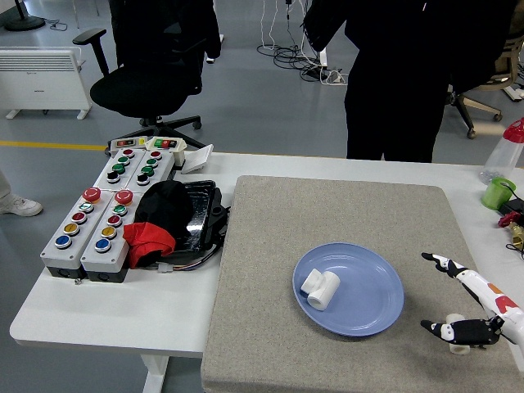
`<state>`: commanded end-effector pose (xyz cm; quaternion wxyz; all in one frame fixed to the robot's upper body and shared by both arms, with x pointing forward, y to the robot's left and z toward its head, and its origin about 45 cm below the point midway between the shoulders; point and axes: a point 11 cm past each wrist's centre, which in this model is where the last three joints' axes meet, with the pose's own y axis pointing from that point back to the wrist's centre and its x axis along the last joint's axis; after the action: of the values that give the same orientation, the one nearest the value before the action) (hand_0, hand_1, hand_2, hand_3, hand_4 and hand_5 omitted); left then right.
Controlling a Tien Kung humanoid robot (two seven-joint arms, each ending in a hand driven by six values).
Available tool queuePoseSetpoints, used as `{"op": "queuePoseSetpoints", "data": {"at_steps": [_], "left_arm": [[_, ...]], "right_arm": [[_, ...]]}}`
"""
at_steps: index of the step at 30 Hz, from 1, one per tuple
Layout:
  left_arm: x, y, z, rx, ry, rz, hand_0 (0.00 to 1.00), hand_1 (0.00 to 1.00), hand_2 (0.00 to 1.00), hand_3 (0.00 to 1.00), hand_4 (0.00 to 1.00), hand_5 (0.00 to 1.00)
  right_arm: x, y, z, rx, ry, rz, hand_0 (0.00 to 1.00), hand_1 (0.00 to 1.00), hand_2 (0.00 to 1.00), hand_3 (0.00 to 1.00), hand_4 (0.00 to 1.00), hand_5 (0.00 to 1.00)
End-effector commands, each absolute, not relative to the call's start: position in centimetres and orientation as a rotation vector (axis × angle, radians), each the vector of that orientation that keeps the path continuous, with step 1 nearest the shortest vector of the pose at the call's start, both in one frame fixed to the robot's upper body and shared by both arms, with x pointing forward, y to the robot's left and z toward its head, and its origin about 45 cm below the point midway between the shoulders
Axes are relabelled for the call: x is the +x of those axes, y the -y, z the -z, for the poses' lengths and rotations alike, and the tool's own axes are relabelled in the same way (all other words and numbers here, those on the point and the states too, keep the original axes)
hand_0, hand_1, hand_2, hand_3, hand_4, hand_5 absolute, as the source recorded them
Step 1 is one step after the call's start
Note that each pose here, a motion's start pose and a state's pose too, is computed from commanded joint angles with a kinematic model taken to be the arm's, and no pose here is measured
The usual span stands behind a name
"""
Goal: Pick pipe place plate twice
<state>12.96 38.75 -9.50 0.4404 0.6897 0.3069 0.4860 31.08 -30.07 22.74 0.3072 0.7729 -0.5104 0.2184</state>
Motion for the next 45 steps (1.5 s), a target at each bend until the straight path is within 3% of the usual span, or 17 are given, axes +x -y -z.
{"op": "queuePoseSetpoints", "data": {"at_steps": [23,24,29,30,35,36,41,42,45], "left_arm": [[13.1,-38.7,9.5,1.708,-0.757,-1.21,0.66,0.632,0.646,0.593,0.448,0.998],[13.1,-38.7,9.5,1.707,-0.757,-1.21,0.659,0.632,0.646,0.593,0.447,0.998],[13.1,-38.7,9.5,1.71,-0.753,-1.209,0.659,0.632,0.646,0.593,0.447,0.998],[13.1,-38.7,9.5,1.71,-0.752,-1.208,0.66,0.632,0.646,0.593,0.446,0.998],[13.2,-38.7,9.5,1.708,-0.755,-1.21,0.66,0.632,0.646,0.593,0.446,0.998],[13.2,-38.7,9.5,1.708,-0.754,-1.209,0.66,0.632,0.645,0.592,0.445,0.998],[13.2,-38.7,9.5,1.709,-0.753,-1.208,0.66,0.632,0.645,0.592,0.445,0.998],[13.2,-38.7,9.5,1.709,-0.753,-1.208,0.66,0.632,0.645,0.592,0.445,0.998],[13.3,-38.7,9.5,1.707,-0.751,-1.209,0.66,0.632,0.645,0.592,0.445,0.998]], "right_arm": [[31.2,34.0,-17.7,1.871,1.328,-0.517,0.998,0.937,0.989,0.931,0.819,0.252],[31.2,34.0,-17.6,1.87,1.328,-0.512,0.935,0.884,0.948,0.887,0.815,0.25],[31.0,34.3,-17.0,1.868,1.329,-0.489,0.935,0.884,0.948,0.887,0.815,0.25],[31.0,34.4,-16.9,1.864,1.326,-0.491,0.761,0.781,0.818,0.835,0.799,0.237],[30.9,34.7,-16.8,1.861,1.333,-0.489,0.761,0.781,0.818,0.835,0.799,0.237],[30.9,34.8,-16.7,1.862,1.336,-0.484,0.605,0.688,0.705,0.75,0.731,0.159],[30.8,34.9,-16.6,1.861,1.36,-0.481,0.605,0.688,0.705,0.75,0.731,0.159],[30.8,34.9,-16.6,1.861,1.363,-0.482,0.45,0.577,0.63,0.715,0.641,0.098],[30.7,35.1,-16.5,1.856,1.377,-0.464,0.45,0.577,0.63,0.715,0.641,0.098]]}}
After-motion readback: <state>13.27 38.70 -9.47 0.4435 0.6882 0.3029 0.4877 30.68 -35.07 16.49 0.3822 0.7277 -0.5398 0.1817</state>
